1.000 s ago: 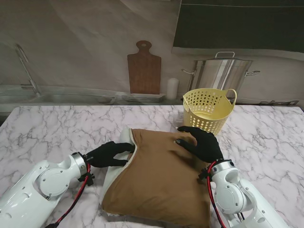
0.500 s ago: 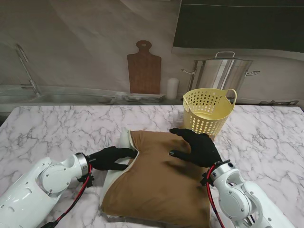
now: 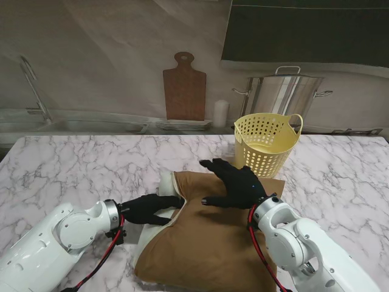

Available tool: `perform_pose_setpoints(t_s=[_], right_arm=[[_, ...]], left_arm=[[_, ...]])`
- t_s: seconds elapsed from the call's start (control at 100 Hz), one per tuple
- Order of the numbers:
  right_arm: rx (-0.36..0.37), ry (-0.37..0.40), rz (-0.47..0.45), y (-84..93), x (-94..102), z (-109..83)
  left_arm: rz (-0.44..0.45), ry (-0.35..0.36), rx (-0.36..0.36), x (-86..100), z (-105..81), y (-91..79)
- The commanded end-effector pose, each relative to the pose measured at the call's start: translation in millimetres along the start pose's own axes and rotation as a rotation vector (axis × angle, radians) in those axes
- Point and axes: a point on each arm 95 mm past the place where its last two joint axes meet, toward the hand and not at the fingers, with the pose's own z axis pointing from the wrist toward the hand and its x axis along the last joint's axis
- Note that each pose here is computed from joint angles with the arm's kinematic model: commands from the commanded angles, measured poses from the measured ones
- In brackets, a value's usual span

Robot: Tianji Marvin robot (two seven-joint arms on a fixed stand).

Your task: Remove the pillowcase from the pillow and put it in the laundry basket

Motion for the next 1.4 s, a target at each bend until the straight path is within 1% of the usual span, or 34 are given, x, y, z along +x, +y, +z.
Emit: perform_pose_setpoints(t_s=[0.0, 0.08, 0.15, 0.23, 0.32, 0.55, 0.71, 0.79, 0.9, 0.97, 1.02, 1.1, 1.23, 1.34, 1.39], right_arm=[[0.037, -0.011, -0.012, -8.6, -3.3, 7.6], [0.074, -0.018, -0.005, -19.1, -4.2, 16.5], [0.091, -0.021, -0.007, -26.2, -6.8, 22.0], [0.114, -0.023, -0.013, -31.9, -10.3, 24.0], [0.118, -0.026, -0.027, -36.0, -15.3, 22.8], [0.084, -0.017, -0.080, -35.5, -27.3, 12.7], [0.064, -0.040, -0.121, -29.4, -36.1, 1.4], [0.077, -0.049, -0.137, -26.7, -40.0, -3.8], [0.087, -0.057, -0.143, -28.3, -42.8, -7.5], [0.060, -0.055, -0.119, -29.7, -41.9, -7.2], [0.045, -0.052, -0.079, -29.8, -39.0, -6.3], [0.063, -0.050, -0.046, -26.8, -32.0, -6.5], [0.115, -0.042, -0.077, -23.3, -22.4, -6.5], [0.114, -0.038, -0.120, -24.9, -14.5, -0.9], [0.100, -0.043, -0.127, -28.2, -11.5, 4.4]], left_arm=[[-0.019, 0.000, -0.070, 0.8, 1.8, 23.6], [-0.012, -0.001, -0.074, 0.3, 0.2, 24.2], [-0.004, -0.002, -0.078, -0.5, -1.6, 24.0], [0.000, -0.004, -0.083, -1.6, -4.1, 23.6], [0.004, -0.009, -0.089, -3.0, -6.2, 23.9], [0.004, -0.025, -0.126, -6.7, -6.6, 27.5], [0.020, -0.035, -0.152, -8.2, -7.9, 27.4], [0.018, -0.037, -0.156, -8.0, -8.8, 27.3], [0.020, -0.038, -0.158, -8.2, -9.5, 27.2], [0.019, -0.037, -0.154, -8.3, -9.1, 27.4], [0.018, -0.034, -0.148, -8.0, -8.4, 27.5], [0.018, -0.028, -0.141, -6.7, -7.1, 27.6], [0.015, -0.019, -0.130, -5.8, -4.7, 27.7], [0.013, -0.015, -0.127, -5.6, -4.0, 28.0], [0.010, -0.012, -0.124, -5.5, -3.8, 28.5]])
